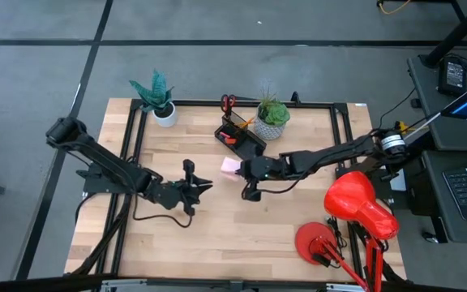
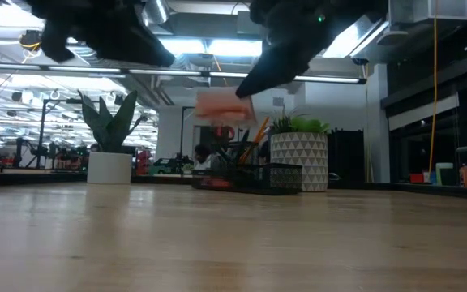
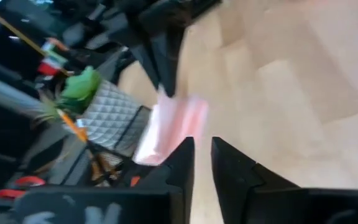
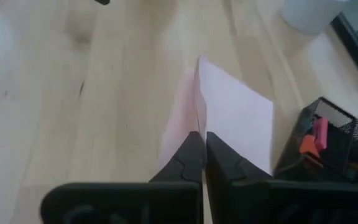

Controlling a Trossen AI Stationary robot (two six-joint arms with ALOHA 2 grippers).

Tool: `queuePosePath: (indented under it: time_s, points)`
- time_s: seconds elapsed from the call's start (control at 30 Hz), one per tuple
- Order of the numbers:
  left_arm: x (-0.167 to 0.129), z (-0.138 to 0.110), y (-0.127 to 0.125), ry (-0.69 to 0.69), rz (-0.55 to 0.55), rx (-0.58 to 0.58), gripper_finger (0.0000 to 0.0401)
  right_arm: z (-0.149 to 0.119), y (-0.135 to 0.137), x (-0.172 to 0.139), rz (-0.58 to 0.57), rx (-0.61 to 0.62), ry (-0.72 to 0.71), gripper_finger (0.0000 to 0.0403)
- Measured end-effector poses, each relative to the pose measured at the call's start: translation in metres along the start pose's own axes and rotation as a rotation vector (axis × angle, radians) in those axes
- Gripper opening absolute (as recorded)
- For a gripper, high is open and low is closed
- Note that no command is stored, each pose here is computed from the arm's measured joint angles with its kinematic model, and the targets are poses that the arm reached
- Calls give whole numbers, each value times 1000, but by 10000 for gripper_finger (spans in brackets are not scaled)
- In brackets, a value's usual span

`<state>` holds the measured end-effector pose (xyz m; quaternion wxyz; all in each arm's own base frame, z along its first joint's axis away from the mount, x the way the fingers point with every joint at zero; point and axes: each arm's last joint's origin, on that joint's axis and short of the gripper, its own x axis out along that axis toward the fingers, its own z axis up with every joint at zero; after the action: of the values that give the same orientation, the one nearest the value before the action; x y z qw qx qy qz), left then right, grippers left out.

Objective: Pick and place office supplies into organizer
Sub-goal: Put the pink sticky notes into the black desk organizer

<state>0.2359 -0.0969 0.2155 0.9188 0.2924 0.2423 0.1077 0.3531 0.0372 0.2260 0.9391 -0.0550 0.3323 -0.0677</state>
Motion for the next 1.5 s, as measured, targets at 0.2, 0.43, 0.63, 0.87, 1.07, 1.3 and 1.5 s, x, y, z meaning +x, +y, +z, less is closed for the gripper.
queuePosePath:
  time_s: [0.2,0.43,0.63,0.87,1.07,1.3,1.5]
  points:
    - [-14,-1,15,-14,-69,-21,5,0,-5,-9,-54,-6,30,0]
    - [-23,-29,26,-81,-90,-86,1,1,-15,-13,-84,7,35,0]
    - [-33,-54,39,-221,-133,-161,1,-3,-37,-12,-161,46,83,0]
    - [-39,-74,57,-280,-153,-228,1,-7,-58,-9,-212,95,116,0]
    - [-38,-84,66,-279,-128,-255,2,-19,-69,-6,-239,133,180,0]
    - [-36,-86,70,-280,-140,-262,3,-36,-80,-1,-266,170,218,0]
    - [-35,-86,70,-279,-140,-263,1,-47,-86,6,-238,181,166,0]
